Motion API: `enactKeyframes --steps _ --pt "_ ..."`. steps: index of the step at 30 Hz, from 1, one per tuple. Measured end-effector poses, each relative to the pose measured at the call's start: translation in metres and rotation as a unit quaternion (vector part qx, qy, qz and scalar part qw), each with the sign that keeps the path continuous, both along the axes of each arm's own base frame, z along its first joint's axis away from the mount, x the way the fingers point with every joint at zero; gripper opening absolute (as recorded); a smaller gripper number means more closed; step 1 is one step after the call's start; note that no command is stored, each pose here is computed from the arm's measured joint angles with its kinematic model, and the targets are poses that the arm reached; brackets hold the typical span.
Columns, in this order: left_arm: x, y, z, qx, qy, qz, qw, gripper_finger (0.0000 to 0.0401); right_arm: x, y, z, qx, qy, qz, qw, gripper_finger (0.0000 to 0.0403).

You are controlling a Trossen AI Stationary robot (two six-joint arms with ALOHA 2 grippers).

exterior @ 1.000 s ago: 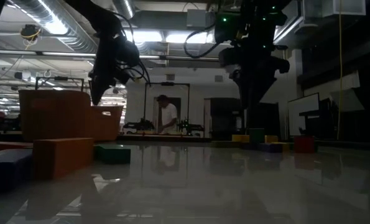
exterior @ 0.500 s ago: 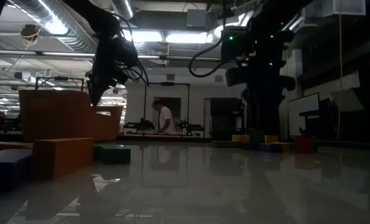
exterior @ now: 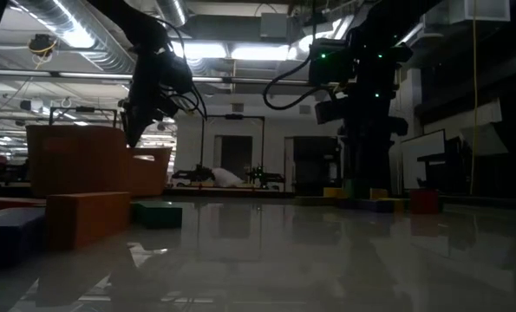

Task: Sort blocks by size
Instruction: Put the small green block into the red bin

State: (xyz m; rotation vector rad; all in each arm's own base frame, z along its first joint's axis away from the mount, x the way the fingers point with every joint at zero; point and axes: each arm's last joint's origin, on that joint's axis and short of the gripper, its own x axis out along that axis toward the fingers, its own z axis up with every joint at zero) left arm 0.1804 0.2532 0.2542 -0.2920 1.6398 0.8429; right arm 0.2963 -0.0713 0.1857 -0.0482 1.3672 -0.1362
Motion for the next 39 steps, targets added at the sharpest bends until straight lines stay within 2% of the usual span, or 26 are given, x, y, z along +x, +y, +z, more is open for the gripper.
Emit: enactKeyframes --steps 16,33,39 --pt "0.000 0.000 0.000 0.001 0.000 0.000 1.000 0.0118 0.000 -0.001 0.000 -0.024 0.006 0.027 0.999 0.0188" --pt "0.000 0.000 0.000 0.001 -0.001 0.000 1.000 0.0118 0.000 -0.001 0.000 -0.024 0.006 0.027 0.999 0.0188" --pt "0.000 0.000 0.000 0.001 -0.001 0.000 1.000 0.0118 -0.003 0.000 -0.013 -0.013 -0.007 0.031 0.999 0.0188"
